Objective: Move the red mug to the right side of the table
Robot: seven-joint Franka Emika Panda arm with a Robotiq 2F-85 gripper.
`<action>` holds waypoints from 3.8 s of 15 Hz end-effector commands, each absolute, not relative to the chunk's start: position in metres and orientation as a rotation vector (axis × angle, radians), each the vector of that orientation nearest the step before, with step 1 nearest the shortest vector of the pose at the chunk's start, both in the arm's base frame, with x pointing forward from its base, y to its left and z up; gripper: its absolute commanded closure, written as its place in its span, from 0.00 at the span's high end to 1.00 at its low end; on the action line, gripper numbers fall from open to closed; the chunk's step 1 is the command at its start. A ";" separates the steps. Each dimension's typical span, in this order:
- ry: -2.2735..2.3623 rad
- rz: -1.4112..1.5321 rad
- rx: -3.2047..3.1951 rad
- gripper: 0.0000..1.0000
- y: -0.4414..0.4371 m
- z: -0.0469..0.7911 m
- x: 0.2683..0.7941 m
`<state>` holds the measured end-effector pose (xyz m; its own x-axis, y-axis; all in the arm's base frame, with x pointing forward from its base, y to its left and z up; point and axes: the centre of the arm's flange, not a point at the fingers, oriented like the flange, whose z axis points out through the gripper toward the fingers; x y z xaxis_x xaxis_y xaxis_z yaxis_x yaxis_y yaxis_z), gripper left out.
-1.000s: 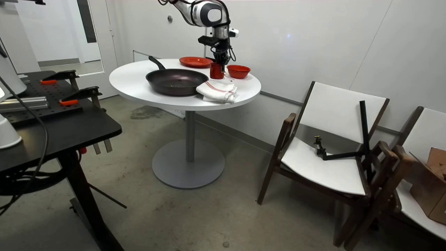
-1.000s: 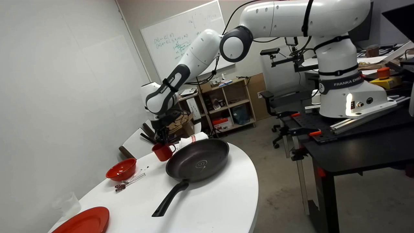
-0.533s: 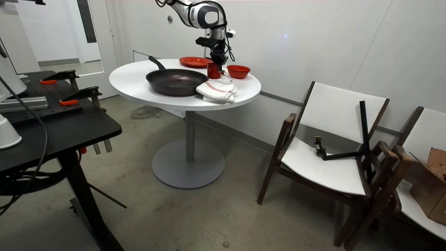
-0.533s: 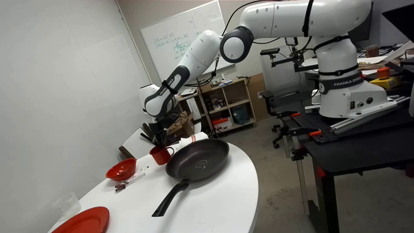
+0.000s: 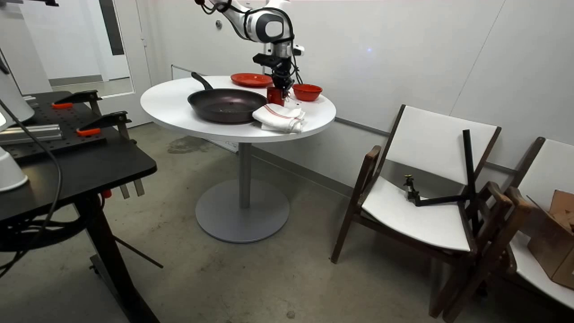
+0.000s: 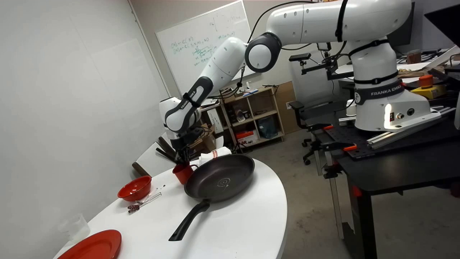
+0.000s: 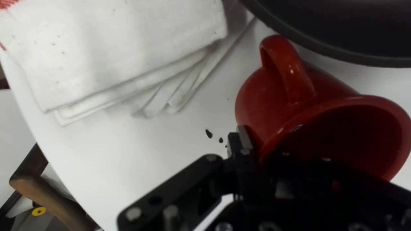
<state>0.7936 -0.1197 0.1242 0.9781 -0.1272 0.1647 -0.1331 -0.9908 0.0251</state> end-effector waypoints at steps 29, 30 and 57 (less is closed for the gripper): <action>-0.202 0.273 3.056 1.00 -0.126 0.149 0.800; -0.208 0.282 3.048 1.00 -0.126 0.156 0.797; -0.113 0.189 2.900 1.00 -0.079 0.312 0.641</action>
<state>0.7105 -0.0943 0.3034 0.9888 -0.0630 0.1351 -0.0871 -0.9797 0.1808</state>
